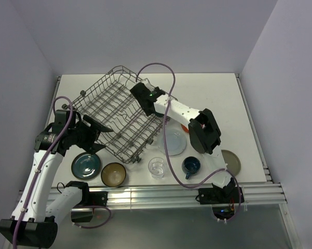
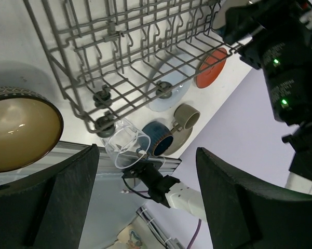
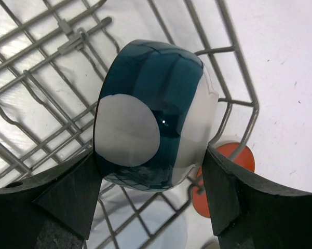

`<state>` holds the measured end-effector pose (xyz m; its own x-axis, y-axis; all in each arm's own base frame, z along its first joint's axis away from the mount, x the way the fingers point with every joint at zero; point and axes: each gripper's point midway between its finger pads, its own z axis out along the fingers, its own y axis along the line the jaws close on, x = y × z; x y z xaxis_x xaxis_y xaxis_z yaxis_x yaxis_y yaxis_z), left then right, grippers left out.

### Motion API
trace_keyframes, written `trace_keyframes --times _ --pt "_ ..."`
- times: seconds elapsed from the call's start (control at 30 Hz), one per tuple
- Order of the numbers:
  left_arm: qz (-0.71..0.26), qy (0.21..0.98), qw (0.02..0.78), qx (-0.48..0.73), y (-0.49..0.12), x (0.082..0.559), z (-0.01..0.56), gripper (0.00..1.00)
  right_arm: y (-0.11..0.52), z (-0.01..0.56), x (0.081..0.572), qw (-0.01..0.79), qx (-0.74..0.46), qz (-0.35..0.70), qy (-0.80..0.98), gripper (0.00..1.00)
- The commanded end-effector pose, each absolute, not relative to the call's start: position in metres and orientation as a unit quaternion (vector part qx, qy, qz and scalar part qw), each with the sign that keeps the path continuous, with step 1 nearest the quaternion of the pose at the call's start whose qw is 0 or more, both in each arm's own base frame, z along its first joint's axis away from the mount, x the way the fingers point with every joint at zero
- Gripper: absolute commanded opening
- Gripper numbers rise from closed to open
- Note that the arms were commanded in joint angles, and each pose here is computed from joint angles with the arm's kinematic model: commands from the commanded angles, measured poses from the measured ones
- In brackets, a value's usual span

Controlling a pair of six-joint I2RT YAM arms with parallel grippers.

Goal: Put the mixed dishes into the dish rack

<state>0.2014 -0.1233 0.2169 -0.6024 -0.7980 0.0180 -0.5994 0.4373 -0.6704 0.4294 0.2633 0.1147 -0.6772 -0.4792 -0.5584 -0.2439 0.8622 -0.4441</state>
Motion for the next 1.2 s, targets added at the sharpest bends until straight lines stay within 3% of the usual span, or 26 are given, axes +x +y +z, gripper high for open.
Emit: trace_keyframes --times 0.0,0.27,0.3,0.4,0.43,0.5,0.87,1.17 --pt "-0.334 0.84 0.153 -0.399 -0.126 0.195 0.22 0.8 0.264 0.13 0.441 0.38 -0.196 -0.211 0.879 0.0" --pt "-0.306 0.855 0.17 -0.383 -0.117 0.19 0.222 0.78 0.291 0.106 0.414 0.361 -0.244 -0.233 0.87 0.0" --pt "-0.301 0.858 0.171 -0.38 -0.116 0.189 0.223 0.78 0.293 0.104 0.41 0.358 -0.247 -0.234 0.87 0.06" --pt "-0.279 0.867 0.186 -0.367 -0.108 0.185 0.226 0.78 0.306 0.101 0.396 0.352 -0.258 -0.225 0.871 0.51" --pt "-0.27 0.872 0.187 -0.364 -0.105 0.181 0.225 0.78 0.309 0.103 0.393 0.354 -0.259 -0.223 0.871 0.73" --pt "-0.258 0.872 0.203 -0.362 -0.099 0.18 0.229 0.78 0.313 0.107 0.388 0.357 -0.259 -0.218 0.871 0.97" --pt "-0.188 0.885 0.191 -0.38 -0.074 0.135 0.183 0.72 0.33 0.171 0.383 0.394 -0.219 -0.127 0.884 1.0" --pt "-0.14 0.915 0.135 -0.354 -0.068 0.115 0.132 0.64 0.319 0.287 0.362 0.469 -0.171 -0.023 0.866 1.0"
